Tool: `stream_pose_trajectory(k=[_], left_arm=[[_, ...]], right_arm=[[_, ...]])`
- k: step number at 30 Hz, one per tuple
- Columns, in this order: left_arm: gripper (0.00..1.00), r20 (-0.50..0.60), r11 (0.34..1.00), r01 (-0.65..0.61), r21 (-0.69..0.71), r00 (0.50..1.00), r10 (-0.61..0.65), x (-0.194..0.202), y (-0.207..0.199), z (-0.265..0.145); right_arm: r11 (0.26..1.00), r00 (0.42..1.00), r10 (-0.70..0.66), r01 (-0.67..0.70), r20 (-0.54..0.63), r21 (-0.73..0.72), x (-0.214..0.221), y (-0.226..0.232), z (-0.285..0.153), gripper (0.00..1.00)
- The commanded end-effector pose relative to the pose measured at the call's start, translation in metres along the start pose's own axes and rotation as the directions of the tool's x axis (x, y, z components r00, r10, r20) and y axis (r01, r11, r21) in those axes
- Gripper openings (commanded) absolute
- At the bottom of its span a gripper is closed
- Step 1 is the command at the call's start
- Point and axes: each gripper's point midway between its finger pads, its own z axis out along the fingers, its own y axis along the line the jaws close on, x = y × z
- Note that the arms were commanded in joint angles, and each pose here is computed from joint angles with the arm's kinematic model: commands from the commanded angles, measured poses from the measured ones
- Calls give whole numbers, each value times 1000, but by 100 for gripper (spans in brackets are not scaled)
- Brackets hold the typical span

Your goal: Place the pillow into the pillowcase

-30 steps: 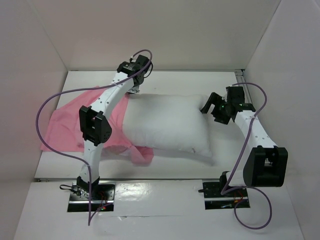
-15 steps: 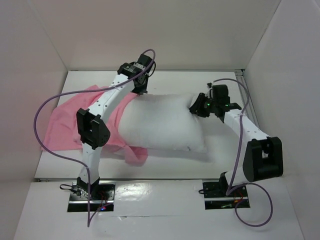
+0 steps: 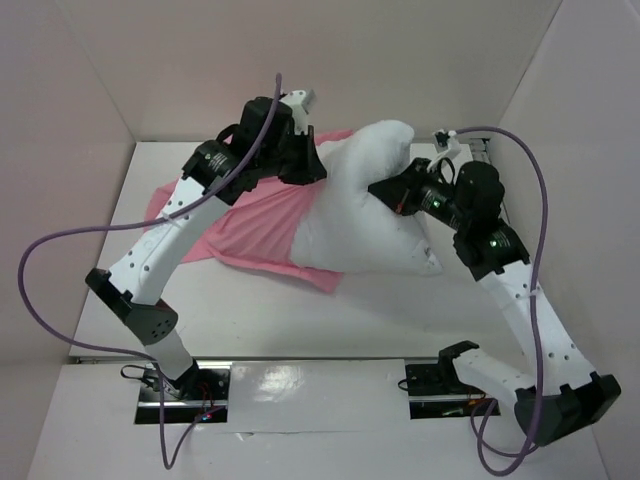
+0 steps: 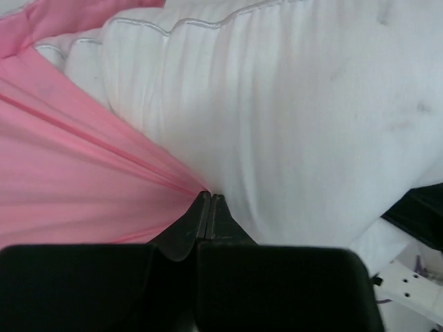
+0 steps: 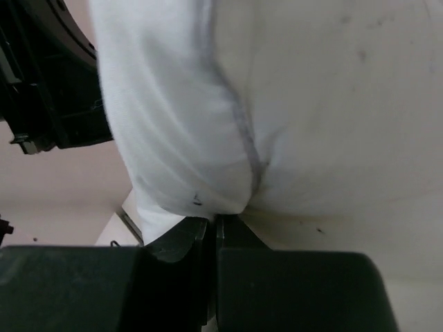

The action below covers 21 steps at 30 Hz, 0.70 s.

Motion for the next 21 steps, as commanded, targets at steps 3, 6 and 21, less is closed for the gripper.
stream_pose_trajectory(k=[3, 6, 21], left_arm=[[0, -26, 974, 87, 208, 996, -83, 6, -55, 38], [0, -73, 990, 60, 127, 996, -51, 11, -38, 69], [77, -84, 984, -19, -176, 996, 4, 12, 28, 21]], right_arm=[[988, 961, 128, -103, -244, 116, 125, -50, 18, 0], [986, 955, 133, -99, -266, 137, 156, -44, 5, 0], [951, 852, -162, 270, -497, 152, 192, -10, -47, 91]])
